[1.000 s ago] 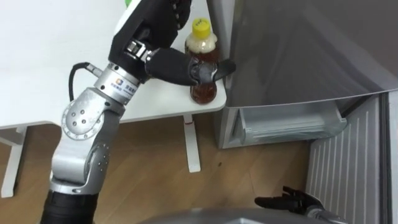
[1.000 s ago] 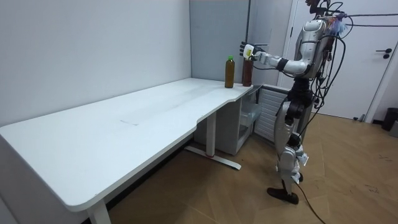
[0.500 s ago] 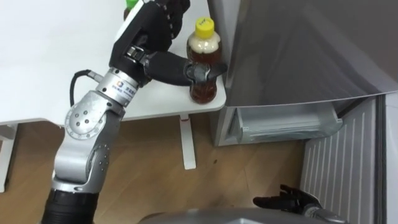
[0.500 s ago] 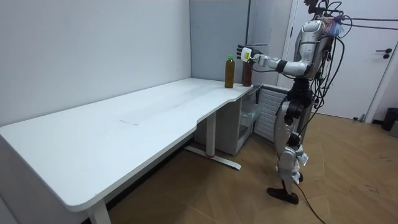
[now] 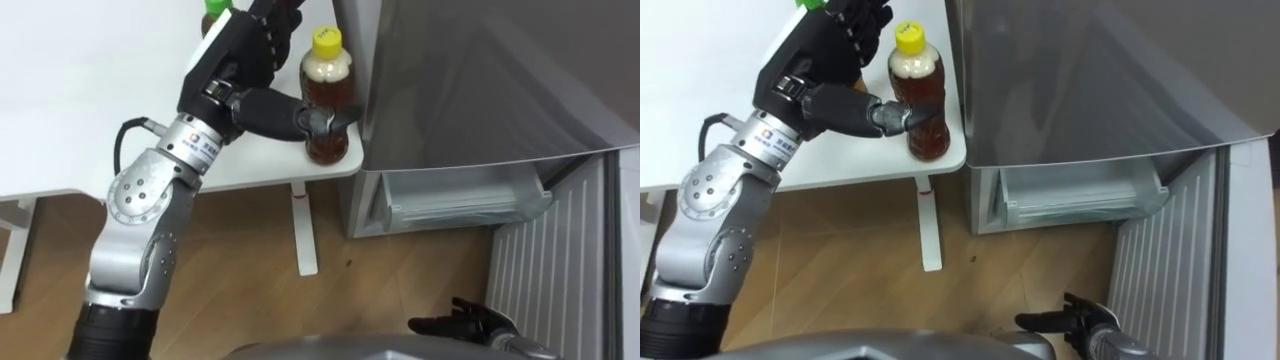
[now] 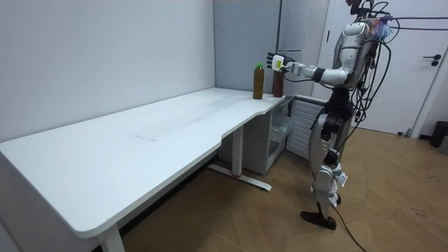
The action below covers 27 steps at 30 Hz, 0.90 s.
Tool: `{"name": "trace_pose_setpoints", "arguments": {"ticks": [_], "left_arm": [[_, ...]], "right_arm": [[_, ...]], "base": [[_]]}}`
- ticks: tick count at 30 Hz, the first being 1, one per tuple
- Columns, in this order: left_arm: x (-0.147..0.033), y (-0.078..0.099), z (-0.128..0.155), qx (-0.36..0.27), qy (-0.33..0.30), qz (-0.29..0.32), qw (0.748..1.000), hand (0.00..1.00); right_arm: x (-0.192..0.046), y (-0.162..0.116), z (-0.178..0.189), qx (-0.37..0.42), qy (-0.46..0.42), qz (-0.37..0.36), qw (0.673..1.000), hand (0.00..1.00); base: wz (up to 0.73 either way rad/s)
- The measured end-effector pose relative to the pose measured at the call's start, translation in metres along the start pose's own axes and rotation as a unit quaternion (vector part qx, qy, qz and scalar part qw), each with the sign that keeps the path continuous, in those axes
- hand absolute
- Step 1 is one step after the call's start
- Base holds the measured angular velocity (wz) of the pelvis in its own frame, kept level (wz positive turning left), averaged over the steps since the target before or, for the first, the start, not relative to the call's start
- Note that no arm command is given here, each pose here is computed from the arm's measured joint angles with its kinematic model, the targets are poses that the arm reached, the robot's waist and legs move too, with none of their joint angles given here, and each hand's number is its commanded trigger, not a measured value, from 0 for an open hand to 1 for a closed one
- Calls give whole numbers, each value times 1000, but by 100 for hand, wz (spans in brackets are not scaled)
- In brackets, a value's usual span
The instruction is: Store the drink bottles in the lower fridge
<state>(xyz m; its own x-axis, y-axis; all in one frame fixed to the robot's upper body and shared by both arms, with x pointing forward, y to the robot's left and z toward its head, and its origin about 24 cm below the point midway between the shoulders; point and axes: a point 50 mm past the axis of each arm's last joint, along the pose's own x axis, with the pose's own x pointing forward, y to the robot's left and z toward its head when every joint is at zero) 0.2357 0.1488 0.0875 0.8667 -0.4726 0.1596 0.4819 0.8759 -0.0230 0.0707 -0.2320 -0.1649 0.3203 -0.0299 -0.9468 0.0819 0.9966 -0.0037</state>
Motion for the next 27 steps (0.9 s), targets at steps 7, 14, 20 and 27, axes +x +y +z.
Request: {"name": "trace_pose_setpoints", "arguments": {"ticks": [7,14,20,27], "left_arm": [[0,1,-4,-5,6,3,1000,0],[-1,-1,-17,-18,33,1,999,0],[-1,-2,-18,-20,33,-9,999,0],[0,-2,-18,-24,32,-8,999,0]], "right_arm": [[0,0,0,0,0,0,1000,0],[1,1,3,-7,-2,3,1000,0],[1,2,3,-10,-3,4,1000,0],[1,2,4,-10,-3,4,1000,0]], "base": [[0],[0],[0],[0]]}}
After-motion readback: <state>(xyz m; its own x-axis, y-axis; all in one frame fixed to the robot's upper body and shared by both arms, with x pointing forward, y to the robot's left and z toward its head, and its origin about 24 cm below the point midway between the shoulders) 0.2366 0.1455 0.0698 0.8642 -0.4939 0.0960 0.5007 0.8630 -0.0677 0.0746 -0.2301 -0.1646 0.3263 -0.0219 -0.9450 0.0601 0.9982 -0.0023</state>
